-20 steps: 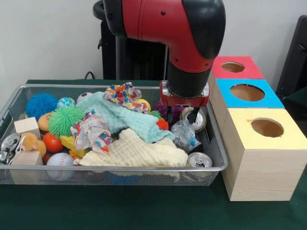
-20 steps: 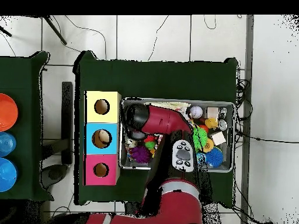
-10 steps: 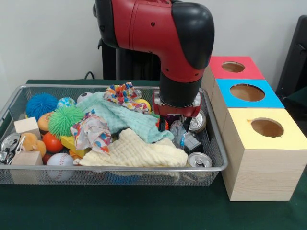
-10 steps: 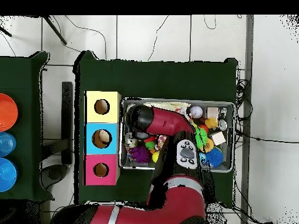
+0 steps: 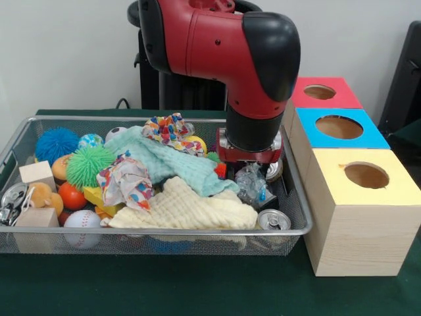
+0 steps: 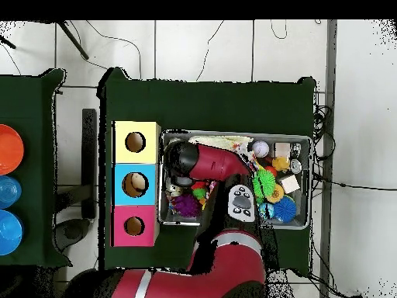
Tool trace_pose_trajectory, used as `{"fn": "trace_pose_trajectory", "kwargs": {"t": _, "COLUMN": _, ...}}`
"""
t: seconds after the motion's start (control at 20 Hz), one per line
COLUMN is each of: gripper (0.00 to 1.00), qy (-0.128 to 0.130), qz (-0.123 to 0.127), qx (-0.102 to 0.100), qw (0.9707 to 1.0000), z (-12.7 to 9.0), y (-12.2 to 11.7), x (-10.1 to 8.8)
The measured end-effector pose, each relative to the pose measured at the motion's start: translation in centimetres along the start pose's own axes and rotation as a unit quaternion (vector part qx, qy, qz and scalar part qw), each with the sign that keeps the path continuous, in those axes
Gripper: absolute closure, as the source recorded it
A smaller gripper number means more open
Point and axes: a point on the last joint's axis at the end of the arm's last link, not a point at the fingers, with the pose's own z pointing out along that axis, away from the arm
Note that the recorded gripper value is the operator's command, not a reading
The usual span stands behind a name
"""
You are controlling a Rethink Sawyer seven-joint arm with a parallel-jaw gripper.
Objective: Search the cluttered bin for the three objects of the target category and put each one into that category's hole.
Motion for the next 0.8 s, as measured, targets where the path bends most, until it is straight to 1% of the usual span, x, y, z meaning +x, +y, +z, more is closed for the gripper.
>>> {"fn": "trace_pose_trajectory", "kwargs": {"t": 0.3, "gripper": 0.0, "qy": 0.001, "qz": -0.009, "qx": 0.002, "qw": 1.0, "z": 0.1, "y": 1.2, "x": 0.2}}
{"fn": "trace_pose_trajectory", "kwargs": {"t": 0.7, "gripper": 0.0, "qy": -0.002, "qz": -0.008, "qx": 0.002, "qw": 1.0, "z": -0.1, "y": 1.2, "x": -0.1}}
{"fn": "trace_pose_trajectory", "kwargs": {"t": 0.75, "gripper": 1.0, "qy": -0.003, "qz": -0.008, "qx": 0.002, "qw": 1.0, "z": -0.1, "y": 1.2, "x": -0.1}}
{"fn": "trace_pose_trajectory", "kwargs": {"t": 0.8, "gripper": 1.0, "qy": -0.003, "qz": -0.008, "qx": 0.002, "qw": 1.0, "z": -0.1, "y": 1.2, "x": -0.1}}
